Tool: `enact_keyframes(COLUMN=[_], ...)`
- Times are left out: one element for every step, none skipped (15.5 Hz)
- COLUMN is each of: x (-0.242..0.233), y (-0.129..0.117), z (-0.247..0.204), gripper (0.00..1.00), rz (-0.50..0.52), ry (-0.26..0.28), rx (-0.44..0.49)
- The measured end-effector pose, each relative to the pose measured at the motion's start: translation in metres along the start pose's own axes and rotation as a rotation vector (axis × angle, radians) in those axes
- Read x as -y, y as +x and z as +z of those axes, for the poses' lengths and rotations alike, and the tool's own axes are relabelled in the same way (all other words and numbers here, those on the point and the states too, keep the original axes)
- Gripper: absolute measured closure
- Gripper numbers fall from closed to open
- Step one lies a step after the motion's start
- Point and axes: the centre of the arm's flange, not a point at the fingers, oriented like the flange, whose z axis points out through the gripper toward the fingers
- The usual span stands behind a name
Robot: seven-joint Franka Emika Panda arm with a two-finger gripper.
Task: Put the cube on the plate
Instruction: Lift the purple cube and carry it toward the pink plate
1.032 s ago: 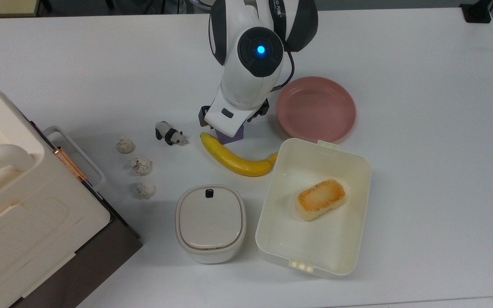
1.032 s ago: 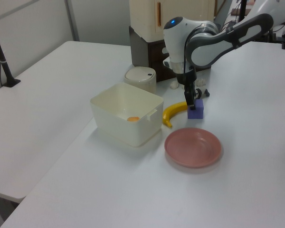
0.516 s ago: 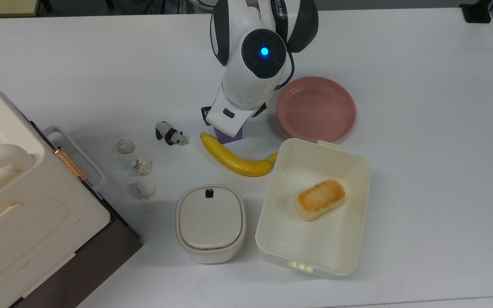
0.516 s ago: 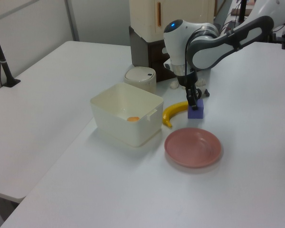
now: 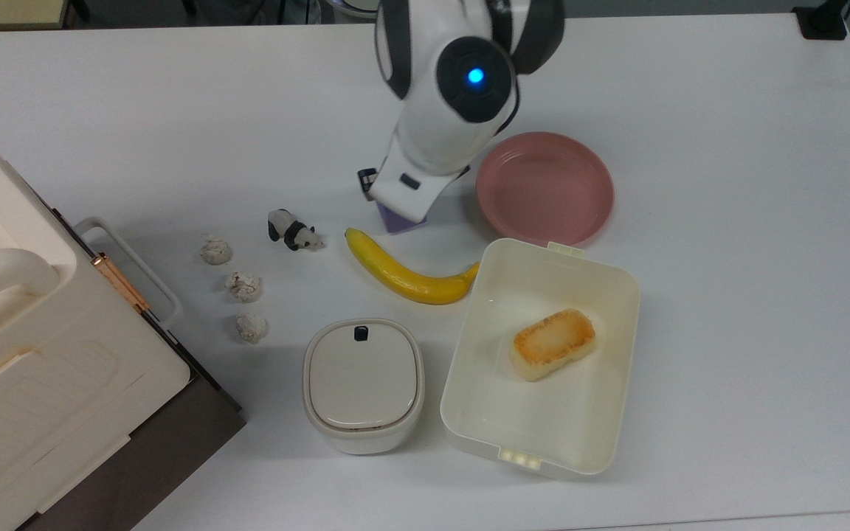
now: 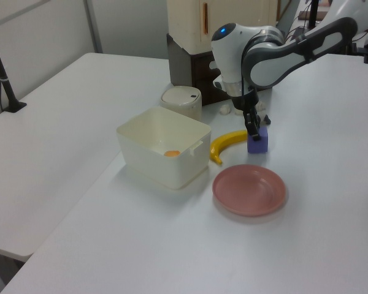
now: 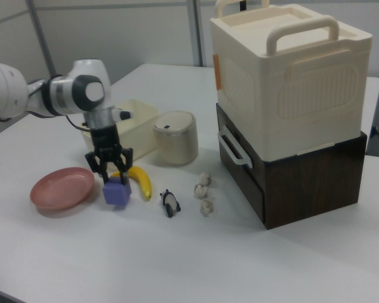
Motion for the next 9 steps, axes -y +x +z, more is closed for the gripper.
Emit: enact_keyframes(x=[0.012,0.024,0.036,0.047,0.058,0.067,0.077,0.088,0.099], y=[-0.003,-0.005,-0.007,-0.009,-0.010,-0.011,-0.011,-0.011,-0.011], z=[-0.008,-0.017,-0.025,-0.031,-0.036,-0.039,-0.040,-0.041,-0.042], gripper=[0.45,0.45,0.45,0.44,0.44,0.44,0.43,0.43,0.42], rz=[-0.016,-0.031,-0.042,-0.046,-0.047,-0.046,-0.045,-0.042,-0.034], ry=[-0.006,-0.011,-0.016,-0.021,-0.025,-0.029,-0.033,-0.037,-0.040], rx=[-0.002,-0.004,-0.010,-0.019,-0.024,-0.028,-0.031,-0.033,-0.036])
